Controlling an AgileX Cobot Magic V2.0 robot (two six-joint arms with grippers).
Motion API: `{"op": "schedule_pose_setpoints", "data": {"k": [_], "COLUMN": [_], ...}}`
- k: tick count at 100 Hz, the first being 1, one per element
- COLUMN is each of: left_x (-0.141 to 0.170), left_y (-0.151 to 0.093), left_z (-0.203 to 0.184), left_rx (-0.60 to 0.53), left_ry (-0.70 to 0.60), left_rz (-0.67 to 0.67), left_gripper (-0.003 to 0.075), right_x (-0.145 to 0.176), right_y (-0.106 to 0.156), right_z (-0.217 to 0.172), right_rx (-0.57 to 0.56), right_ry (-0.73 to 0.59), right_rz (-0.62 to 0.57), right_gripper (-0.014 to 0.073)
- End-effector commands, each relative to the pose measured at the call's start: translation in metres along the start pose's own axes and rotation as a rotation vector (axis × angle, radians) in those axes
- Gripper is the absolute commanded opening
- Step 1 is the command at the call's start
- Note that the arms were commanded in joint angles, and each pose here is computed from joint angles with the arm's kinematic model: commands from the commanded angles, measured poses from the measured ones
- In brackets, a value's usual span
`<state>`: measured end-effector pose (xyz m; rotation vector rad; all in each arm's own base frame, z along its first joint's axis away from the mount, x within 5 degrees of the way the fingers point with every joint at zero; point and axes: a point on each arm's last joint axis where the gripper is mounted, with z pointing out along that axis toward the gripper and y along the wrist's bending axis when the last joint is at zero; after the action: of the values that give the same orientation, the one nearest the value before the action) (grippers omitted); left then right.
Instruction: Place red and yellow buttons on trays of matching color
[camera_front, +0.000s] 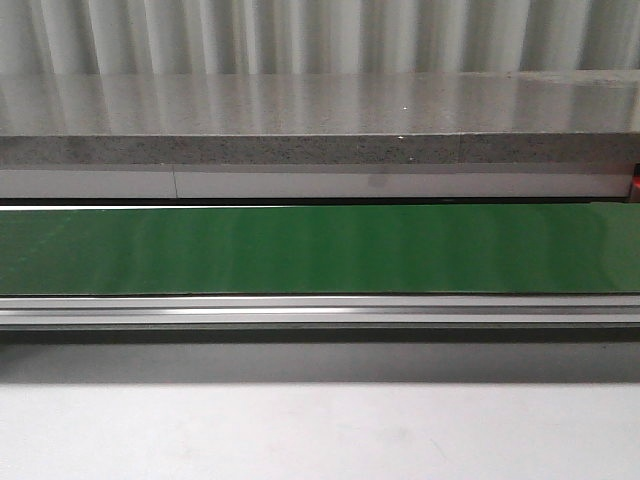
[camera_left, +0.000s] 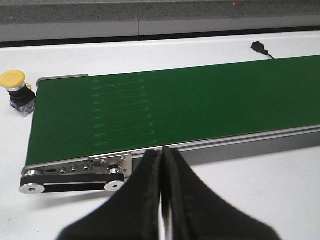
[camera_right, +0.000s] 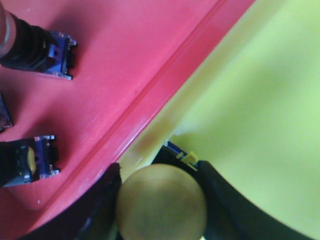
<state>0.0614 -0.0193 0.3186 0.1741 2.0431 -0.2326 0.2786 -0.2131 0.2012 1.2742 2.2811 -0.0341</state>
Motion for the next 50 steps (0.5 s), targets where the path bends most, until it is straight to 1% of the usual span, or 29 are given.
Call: {"op": "schedule_pose_setpoints", "data": {"k": [1,2,5,10,15,20,25,30,40,50], "left_x": [-0.013,-0.013,-0.013,-0.013,-0.013,-0.013,-0.013,-0.013,-0.013,-0.013], "left_y": [-0.001,-0.001,-0.001,-0.001,-0.001,-0.001,-0.001,-0.001,-0.001,-0.001], "left_z": [-0.004,-0.004,-0.004,-0.004,-0.004,-0.004,-0.004,-0.004,-0.004,-0.004], "left_rx": [0.011,0.011,0.011,0.011,0.011,0.011,0.011,0.011,0.011,0.011], "left_ry": [-0.088,-0.088,-0.088,-0.088,-0.088,-0.088,-0.088,-0.088,-0.088,-0.088], "left_rz": [-0.002,-0.002,-0.002,-0.002,-0.002,-0.002,-0.002,-0.002,-0.002,-0.002], "left_gripper": [-0.002,-0.002,-0.002,-0.002,-0.002,-0.002,-0.002,-0.002,-0.002,-0.002], "right_x": [-0.016,-0.016,-0.016,-0.016,-0.016,-0.016,-0.016,-0.016,-0.017,-0.02], "right_y": [0.004,0.004,0.004,0.004,0.004,0.004,0.004,0.004,0.005,0.006], "right_z": [-0.017,-0.017,-0.016,-0.016,-0.016,-0.016,-0.016,-0.016,-0.021,-0.034], "right_rx": [-0.036,-0.036,-0.036,-0.036,-0.037,-0.037,-0.037,-0.035,-0.037,-0.04], "right_ry": [-0.111,-0.11,-0.11,-0.11,-0.112,-0.112,-0.112,-0.113,-0.124,-0.158], "right_rz": [0.009,0.009,0.009,0.009,0.009,0.009,0.009,0.004,-0.001,-0.021], "right_gripper": [0.012,0.012,0.0166,0.0251,0.0356,0.0434,0.0484,0.0501,0.05,0.05]}}
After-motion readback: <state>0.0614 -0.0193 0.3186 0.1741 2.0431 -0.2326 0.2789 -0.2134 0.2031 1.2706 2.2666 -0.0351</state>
